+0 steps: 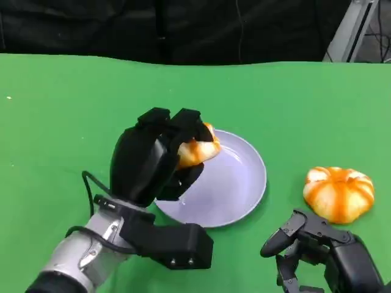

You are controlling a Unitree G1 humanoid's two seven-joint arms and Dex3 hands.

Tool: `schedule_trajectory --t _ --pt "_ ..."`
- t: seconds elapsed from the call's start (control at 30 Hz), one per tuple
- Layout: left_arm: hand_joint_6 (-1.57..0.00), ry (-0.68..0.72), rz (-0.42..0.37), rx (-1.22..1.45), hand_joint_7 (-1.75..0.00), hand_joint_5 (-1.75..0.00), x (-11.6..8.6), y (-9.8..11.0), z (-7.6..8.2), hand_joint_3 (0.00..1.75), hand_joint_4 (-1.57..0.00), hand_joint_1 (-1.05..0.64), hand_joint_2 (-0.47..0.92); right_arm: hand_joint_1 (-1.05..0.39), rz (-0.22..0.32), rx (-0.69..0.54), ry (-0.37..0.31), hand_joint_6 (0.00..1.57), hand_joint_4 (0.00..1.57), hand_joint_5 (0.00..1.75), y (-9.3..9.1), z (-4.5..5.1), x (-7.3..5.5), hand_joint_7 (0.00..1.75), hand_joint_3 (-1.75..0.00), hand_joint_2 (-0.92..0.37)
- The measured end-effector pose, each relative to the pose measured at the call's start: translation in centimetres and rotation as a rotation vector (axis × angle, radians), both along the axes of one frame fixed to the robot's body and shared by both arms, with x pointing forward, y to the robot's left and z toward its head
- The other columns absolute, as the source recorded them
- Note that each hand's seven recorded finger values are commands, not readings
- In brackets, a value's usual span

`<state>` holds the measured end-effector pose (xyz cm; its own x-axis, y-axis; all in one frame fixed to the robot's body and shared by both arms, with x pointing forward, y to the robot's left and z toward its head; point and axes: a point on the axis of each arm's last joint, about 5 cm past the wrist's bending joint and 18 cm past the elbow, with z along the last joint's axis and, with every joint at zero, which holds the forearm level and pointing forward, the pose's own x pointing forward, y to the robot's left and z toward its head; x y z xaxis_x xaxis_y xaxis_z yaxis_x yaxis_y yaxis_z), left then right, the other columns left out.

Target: Grasp the bread from the table and place it into the plate.

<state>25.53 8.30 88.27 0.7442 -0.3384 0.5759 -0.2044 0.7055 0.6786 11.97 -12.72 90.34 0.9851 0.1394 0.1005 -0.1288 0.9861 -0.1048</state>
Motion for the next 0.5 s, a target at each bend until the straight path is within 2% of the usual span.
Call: schedule_trajectory --t 0.03,0.07,0.1,0.13,0.2,0.23,0.3,0.4,0.5 --pt "-0.72 0.011 -0.007 0.013 -1.74 -1.75 0.1 -0.1 -0.1 1.5 -0.92 -0.16 0.26 0.02 0.0 0.001 0.0 0.73 0.71 1.67 0.0 0.0 0.0 1.34 -1.25 -0.45" --pt "-0.51 0.025 -0.014 0.028 -1.12 -1.31 0.3 -0.2 -0.1 1.03 -0.58 -0.24 0.49 0.02 0.001 0.002 0.0 0.73 0.71 1.67 0.0 0.0 0.0 1.34 -1.25 -0.45" --pt "-0.41 0.058 -0.027 0.049 -0.64 -0.97 0.4 -0.3 -0.1 0.58 -0.34 -0.33 0.73 0.02 0.002 0.003 0.0 0.73 0.71 1.67 0.1 0.0 0.0 1.34 -1.24 -0.45" --pt "-0.36 0.112 -0.05 0.096 -0.44 -0.82 0.6 -0.3 0.0 0.4 -0.22 -0.39 0.82 0.02 0.002 0.004 0.001 0.72 0.71 1.67 0.1 0.0 0.0 1.34 -1.24 -0.45" --pt "-0.26 0.228 -0.095 0.198 -0.25 -0.63 0.7 -0.5 0.2 0.27 -0.08 -0.51 0.89 0.02 0.005 0.006 0.001 0.72 0.71 1.67 0.2 0.0 0.0 1.34 -1.24 -0.46" --pt "-0.19 0.285 -0.117 0.249 -0.18 -0.44 0.8 -0.5 0.3 0.28 -0.03 -0.62 0.91 0.02 0.005 0.008 0.001 0.72 0.7 1.67 0.2 0.0 0.0 1.34 -1.23 -0.46" --pt "-0.1 0.38 -0.16 0.336 -0.11 -0.21 0.9 -0.7 0.8 0.34 -0.01 -0.73 0.92 0.02 0.001 0.006 0.003 0.72 0.71 1.67 0.3 -0.02 -0.1 1.35 -1.23 -0.46" --pt "-0.04 0.454 -0.177 0.412 -0.06 -0.05 1.1 -0.6 1.8 0.41 0.0 -0.81 0.92 0.03 -0.003 0.003 0.006 0.72 0.7 1.68 0.3 -0.04 -0.2 1.35 -1.24 -0.46" --pt "-0.02 0.499 -0.183 0.458 -0.05 0.0 1.1 -0.6 2.4 0.44 0.0 -0.83 0.92 0.03 -0.003 0.004 0.006 0.72 0.7 1.68 0.3 -0.03 -0.3 1.35 -1.24 -0.46"
